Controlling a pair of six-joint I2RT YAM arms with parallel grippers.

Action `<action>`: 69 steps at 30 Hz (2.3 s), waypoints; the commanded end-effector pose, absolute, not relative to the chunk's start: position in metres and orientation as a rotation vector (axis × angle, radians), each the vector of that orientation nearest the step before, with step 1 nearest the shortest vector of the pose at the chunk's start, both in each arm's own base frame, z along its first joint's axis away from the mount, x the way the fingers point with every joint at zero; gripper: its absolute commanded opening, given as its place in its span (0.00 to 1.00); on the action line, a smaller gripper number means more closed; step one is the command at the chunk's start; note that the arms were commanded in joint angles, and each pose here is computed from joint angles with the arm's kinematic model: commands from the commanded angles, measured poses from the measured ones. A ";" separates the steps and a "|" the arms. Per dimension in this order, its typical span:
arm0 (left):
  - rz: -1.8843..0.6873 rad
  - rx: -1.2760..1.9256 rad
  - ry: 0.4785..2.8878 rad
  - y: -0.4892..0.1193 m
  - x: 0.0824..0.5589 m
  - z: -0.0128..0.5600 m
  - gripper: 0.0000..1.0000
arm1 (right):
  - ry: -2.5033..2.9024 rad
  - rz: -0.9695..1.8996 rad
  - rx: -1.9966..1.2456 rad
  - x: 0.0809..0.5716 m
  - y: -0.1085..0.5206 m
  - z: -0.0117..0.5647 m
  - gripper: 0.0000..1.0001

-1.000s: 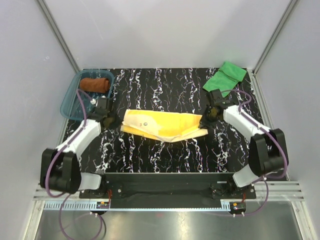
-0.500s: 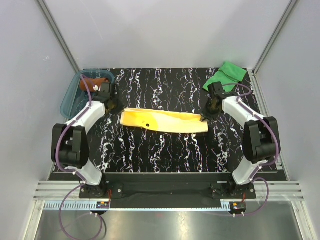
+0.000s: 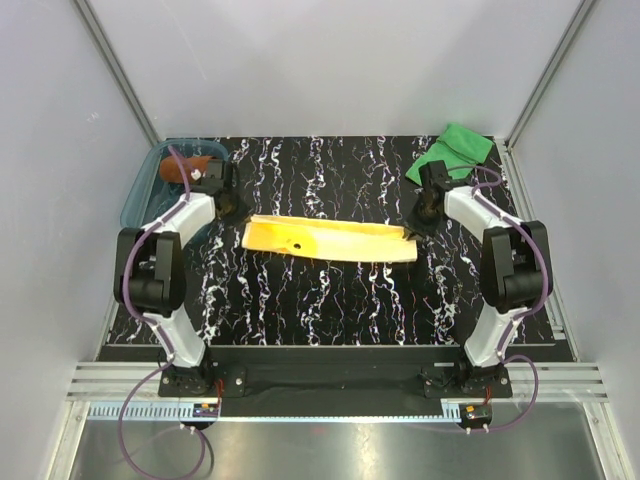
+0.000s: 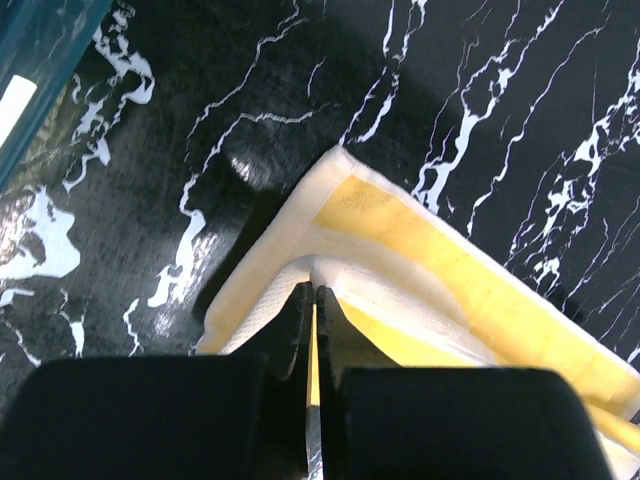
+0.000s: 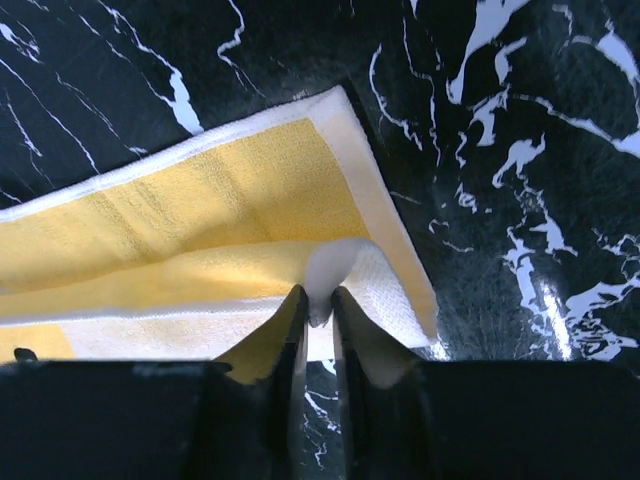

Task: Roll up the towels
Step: Fold the towel

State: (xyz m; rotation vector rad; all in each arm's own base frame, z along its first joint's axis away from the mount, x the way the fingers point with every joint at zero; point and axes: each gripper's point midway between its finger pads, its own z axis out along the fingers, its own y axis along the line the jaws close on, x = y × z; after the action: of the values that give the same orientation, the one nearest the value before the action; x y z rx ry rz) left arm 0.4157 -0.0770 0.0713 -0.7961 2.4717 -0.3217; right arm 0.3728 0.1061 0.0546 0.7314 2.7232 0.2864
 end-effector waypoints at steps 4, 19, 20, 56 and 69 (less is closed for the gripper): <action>-0.359 -0.744 2.443 -0.078 0.452 0.082 0.01 | 2.656 0.289 0.725 0.403 0.098 0.068 0.80; -0.394 -0.733 2.333 -0.073 0.455 0.135 0.84 | 2.514 0.368 0.575 0.399 0.093 0.115 0.88; -0.395 -0.729 2.329 -0.073 0.449 0.138 0.84 | 2.533 0.375 0.561 0.393 0.095 0.109 0.85; -0.474 -0.628 2.503 -0.118 0.484 0.041 0.70 | 2.850 0.614 0.514 0.298 0.161 0.014 0.30; -0.716 -0.322 2.489 -0.203 0.538 0.047 0.70 | 2.915 0.942 0.212 0.215 0.306 0.027 0.31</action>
State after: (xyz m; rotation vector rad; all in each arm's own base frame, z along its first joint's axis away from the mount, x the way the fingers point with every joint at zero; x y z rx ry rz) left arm 0.5266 -0.1714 0.0380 -0.4634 2.5031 -0.6276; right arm 0.2072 0.2733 0.0187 0.2056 2.9498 0.8469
